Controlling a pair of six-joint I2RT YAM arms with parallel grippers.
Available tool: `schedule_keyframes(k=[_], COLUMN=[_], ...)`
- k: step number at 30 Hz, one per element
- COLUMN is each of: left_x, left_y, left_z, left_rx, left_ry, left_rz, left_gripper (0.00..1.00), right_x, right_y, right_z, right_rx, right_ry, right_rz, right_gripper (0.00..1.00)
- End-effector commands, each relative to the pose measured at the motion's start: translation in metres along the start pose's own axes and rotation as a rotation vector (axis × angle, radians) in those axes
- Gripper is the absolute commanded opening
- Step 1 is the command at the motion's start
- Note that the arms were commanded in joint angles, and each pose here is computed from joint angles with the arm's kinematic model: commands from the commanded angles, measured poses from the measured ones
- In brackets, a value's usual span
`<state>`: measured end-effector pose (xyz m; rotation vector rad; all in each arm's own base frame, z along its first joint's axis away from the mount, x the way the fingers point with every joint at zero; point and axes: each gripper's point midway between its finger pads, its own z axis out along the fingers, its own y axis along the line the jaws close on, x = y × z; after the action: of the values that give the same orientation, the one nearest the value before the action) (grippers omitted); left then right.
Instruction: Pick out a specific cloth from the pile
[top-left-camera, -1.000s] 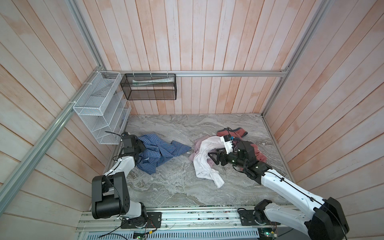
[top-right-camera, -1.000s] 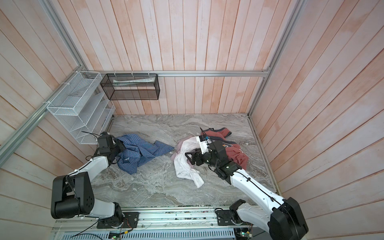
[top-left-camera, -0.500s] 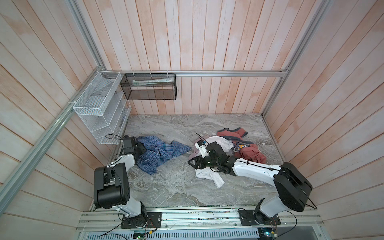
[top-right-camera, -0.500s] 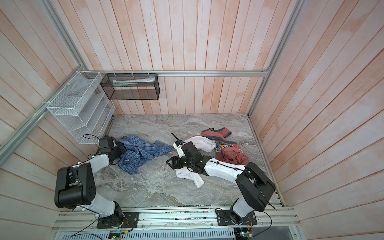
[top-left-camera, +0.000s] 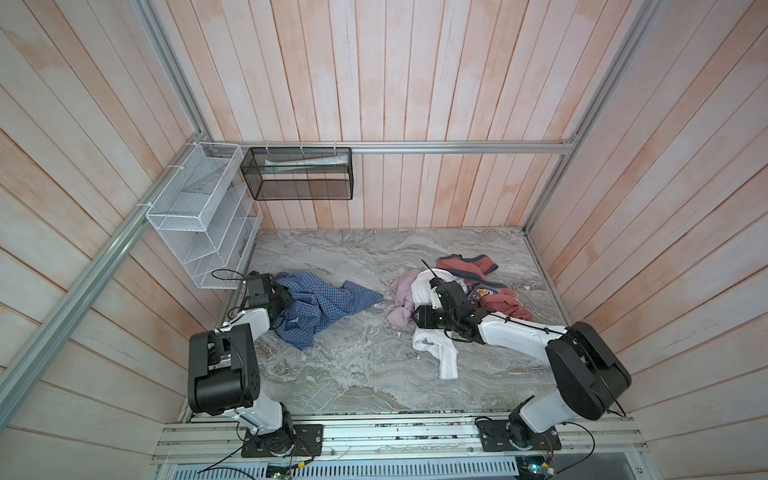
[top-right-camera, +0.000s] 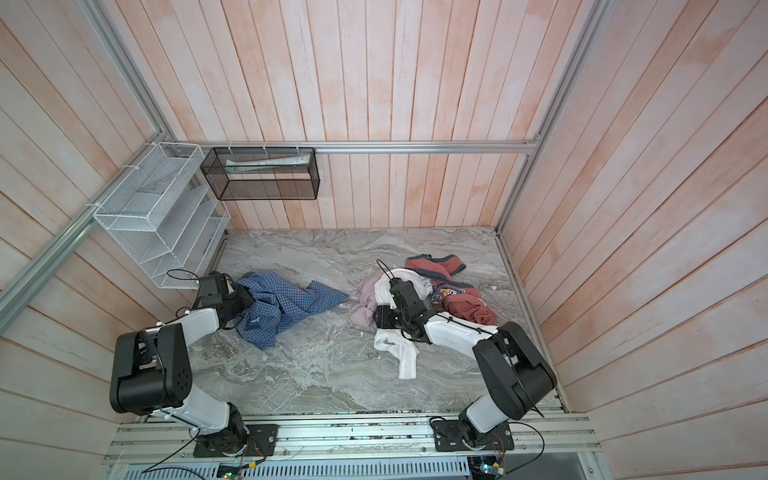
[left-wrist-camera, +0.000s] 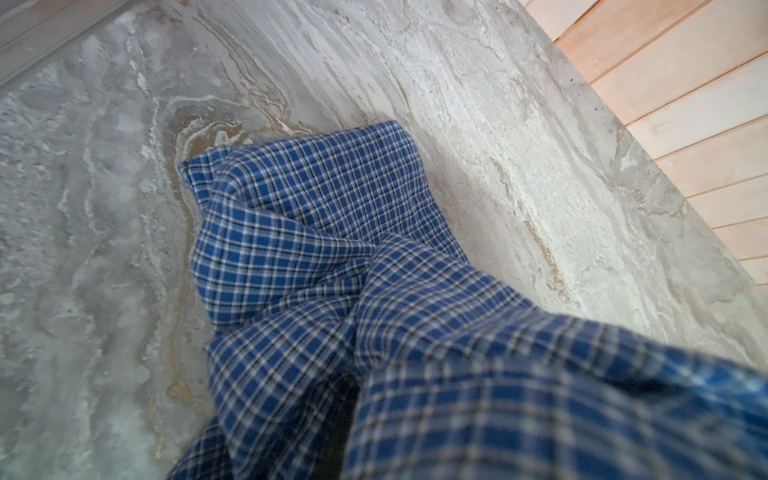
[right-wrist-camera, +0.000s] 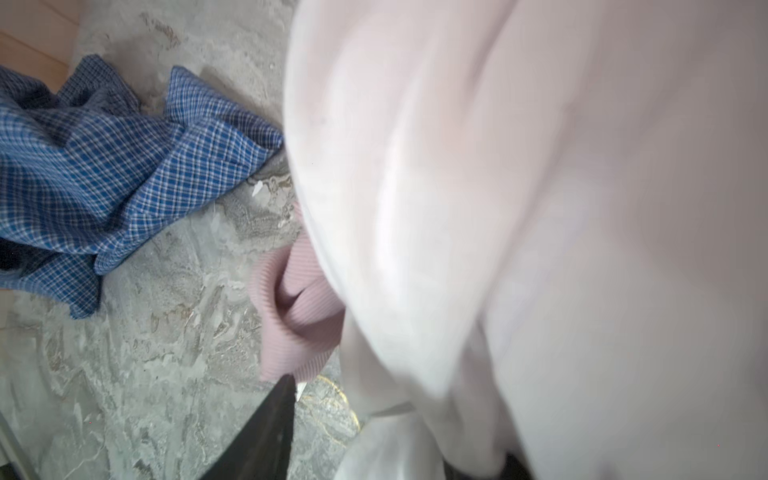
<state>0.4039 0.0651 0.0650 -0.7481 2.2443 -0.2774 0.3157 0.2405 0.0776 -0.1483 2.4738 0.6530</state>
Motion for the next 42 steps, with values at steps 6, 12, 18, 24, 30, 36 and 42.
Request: schedule_keyframes(k=[6, 12, 18, 24, 30, 36, 42], left_x=[0.0, -0.001, 0.014, 0.014, 0.021, 0.006, -0.044], left_y=[-0.003, 0.0, 0.012, 0.001, -0.025, -0.037, -0.049], left_z=[-0.007, -0.007, 0.014, 0.006, -0.012, -0.035, -0.07], left_rx=[0.014, -0.007, -0.076, -0.037, -0.031, -0.055, -0.031], left_ry=[0.004, -0.004, 0.12, 0.118, 0.089, 0.039, -0.08], left_rz=[0.014, 0.039, 0.037, 0.032, 0.137, 0.174, 0.194], left_gripper=[0.16, 0.22, 0.33, 0.76, 0.91, 1.0, 1.0], right_x=[-0.002, -0.012, -0.006, -0.014, -0.045, -0.075, -0.085], right_y=[-0.095, -0.109, -0.125, -0.082, -0.033, 0.005, 0.055], right_z=[-0.018, -0.027, -0.031, -0.04, -0.079, -0.12, -0.127], right_rx=[0.283, 0.329, 0.351, 0.143, -0.051, -0.174, -0.281], right_ry=[-0.006, -0.044, -0.064, -0.103, -0.221, -0.312, -0.334], right_rz=[0.006, 0.008, 0.025, -0.029, -0.048, -0.078, -0.161], right_gripper=[0.56, 0.57, 0.59, 0.66, 0.83, 0.92, 0.9])
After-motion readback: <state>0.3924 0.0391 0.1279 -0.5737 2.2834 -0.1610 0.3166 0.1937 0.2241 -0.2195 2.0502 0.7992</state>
